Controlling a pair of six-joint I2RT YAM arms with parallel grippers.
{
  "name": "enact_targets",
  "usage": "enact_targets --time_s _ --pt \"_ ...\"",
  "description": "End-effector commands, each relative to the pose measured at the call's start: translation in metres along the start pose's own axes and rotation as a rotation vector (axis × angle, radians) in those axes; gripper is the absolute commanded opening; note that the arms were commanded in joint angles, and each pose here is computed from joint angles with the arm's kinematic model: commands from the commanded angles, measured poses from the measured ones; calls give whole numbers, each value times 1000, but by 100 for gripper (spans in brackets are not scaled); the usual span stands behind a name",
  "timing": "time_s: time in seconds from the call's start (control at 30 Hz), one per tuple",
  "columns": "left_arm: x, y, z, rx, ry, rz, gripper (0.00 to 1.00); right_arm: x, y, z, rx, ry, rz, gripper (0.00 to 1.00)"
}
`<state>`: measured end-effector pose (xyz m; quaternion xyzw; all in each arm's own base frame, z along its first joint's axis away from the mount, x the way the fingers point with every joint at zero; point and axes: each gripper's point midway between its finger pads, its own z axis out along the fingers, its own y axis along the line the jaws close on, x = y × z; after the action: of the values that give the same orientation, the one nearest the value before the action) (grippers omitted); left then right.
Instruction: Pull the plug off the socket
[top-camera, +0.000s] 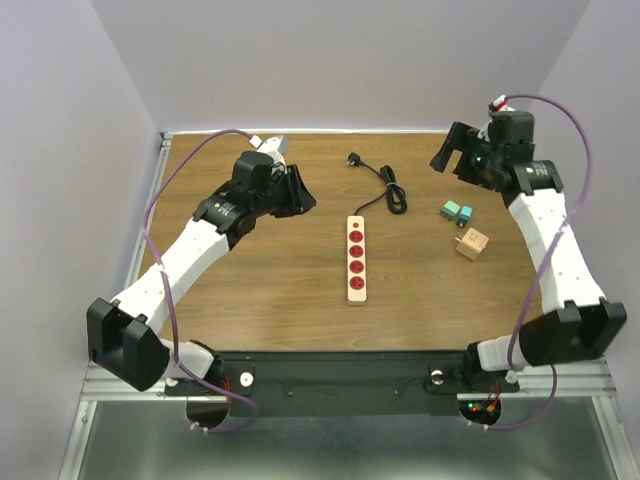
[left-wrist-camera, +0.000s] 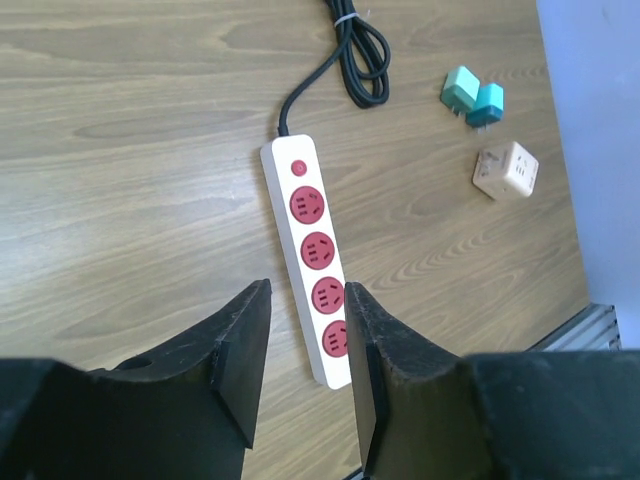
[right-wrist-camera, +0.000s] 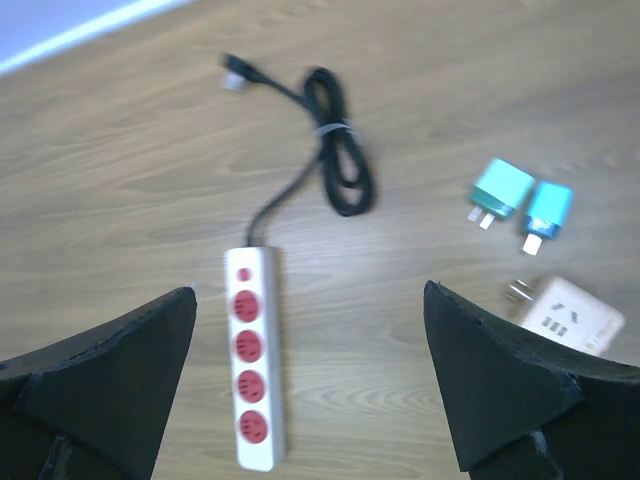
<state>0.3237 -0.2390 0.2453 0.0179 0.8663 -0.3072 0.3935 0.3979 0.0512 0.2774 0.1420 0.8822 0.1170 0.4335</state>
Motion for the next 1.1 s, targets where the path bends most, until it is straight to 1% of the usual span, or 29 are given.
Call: enact_targets --time_s 0.0,0.2,0.23,0.3,0.33,0.37,0.43,0.47,0.8,0.97,1.07 --pt "-44 -23 -29 46 -143 30 46 -16 52 -59 -292 -65 -52 100" --pt "-71 -35 -56 68 -253 33 47 -19 69 -117 -407 -152 -30 100" --pt "-78 -39 -65 77 -287 34 46 -22 71 -133 -425 -189 -35 100" --pt "-85 -42 -75 83 -326 35 48 -24 72 -148 -442 -223 -38 100" --pt "-86 -42 -79 83 -340 36 53 -26 73 -155 -448 -243 -39 100" --pt "-93 -44 -89 86 -381 38 58 -29 74 -168 -457 -279 -42 100" --pt "-96 -40 -97 71 -418 33 74 -34 74 -184 -463 -325 -36 100" --pt "-96 -37 -98 62 -424 30 77 -35 74 -189 -465 -336 -35 100" --pt "-91 -37 -125 78 -464 5 79 -33 72 -230 -493 -423 -9 100" --pt "-91 -38 -132 82 -476 9 79 -39 77 -244 -518 -442 21 100" --pt "-93 -31 -132 47 -490 -3 79 -44 83 -248 -543 -436 55 100"
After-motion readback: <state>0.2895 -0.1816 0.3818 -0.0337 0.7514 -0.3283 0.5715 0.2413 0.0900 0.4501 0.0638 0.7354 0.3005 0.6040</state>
